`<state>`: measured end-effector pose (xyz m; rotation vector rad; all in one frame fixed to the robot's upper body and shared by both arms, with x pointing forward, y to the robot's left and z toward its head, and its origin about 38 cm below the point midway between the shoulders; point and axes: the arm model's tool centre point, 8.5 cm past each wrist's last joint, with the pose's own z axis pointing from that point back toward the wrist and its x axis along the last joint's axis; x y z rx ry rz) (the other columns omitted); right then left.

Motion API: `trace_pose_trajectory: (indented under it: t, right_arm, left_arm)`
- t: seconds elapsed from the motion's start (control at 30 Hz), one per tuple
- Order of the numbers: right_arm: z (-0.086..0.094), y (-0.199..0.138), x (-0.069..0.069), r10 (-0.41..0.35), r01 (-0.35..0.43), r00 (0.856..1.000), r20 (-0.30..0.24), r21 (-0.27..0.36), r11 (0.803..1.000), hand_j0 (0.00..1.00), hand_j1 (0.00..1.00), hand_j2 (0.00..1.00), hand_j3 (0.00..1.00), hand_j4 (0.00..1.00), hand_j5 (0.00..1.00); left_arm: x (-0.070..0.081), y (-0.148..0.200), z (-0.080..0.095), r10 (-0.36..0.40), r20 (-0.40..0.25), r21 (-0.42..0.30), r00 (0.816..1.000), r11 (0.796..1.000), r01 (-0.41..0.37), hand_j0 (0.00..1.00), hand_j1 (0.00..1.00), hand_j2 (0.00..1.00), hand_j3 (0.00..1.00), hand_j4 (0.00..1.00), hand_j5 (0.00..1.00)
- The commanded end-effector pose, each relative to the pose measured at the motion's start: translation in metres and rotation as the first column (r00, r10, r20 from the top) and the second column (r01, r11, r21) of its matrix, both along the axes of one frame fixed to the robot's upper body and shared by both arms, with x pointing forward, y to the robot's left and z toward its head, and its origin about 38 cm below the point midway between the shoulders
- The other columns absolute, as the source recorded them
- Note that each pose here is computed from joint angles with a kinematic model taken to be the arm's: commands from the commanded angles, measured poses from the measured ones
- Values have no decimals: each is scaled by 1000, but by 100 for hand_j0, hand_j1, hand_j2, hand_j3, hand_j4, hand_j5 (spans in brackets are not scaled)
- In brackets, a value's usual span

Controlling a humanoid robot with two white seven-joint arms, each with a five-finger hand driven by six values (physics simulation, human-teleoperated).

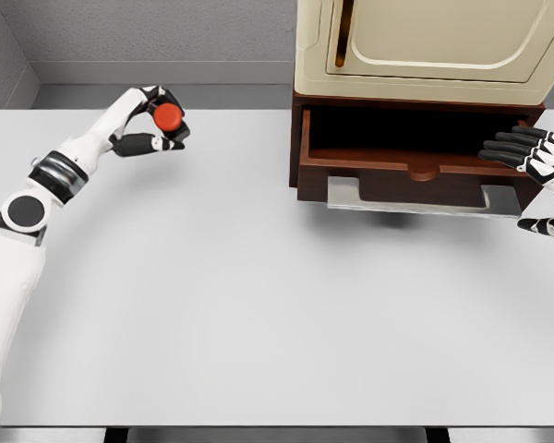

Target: Put the switch into the drawer with left arm, and close the drawer with right arm

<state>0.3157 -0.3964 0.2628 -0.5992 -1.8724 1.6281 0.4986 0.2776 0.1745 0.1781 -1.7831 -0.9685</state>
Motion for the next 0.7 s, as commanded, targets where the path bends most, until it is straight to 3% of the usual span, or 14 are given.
trace_pose_trajectory:
  t: [0.0, 0.4, 0.67]
  right_arm:
    - [1, 0, 0, 0, 0, 1000, -1, 5, 1000, 100, 100, 100, 100, 100, 100]
    - [0, 0, 0, 0, 0, 1000, -3, 3, 1000, 100, 100, 100, 100, 100, 100]
    - [0, 0, 0, 0, 0, 1000, -3, 3, 1000, 100, 100, 100, 100, 100, 100]
  left_arm:
    - [-2, -7, 15, -20, 41, -8, 999, 1000, 20, 27, 27, 27, 27, 27, 27]
    - [-18, -29, 34, -84, 120, 6, 989, 996, 84, 27, 27, 27, 27, 27, 27]
    - [-24, -54, 46, -127, 173, 70, 977, 991, 116, 25, 25, 25, 25, 25, 25]
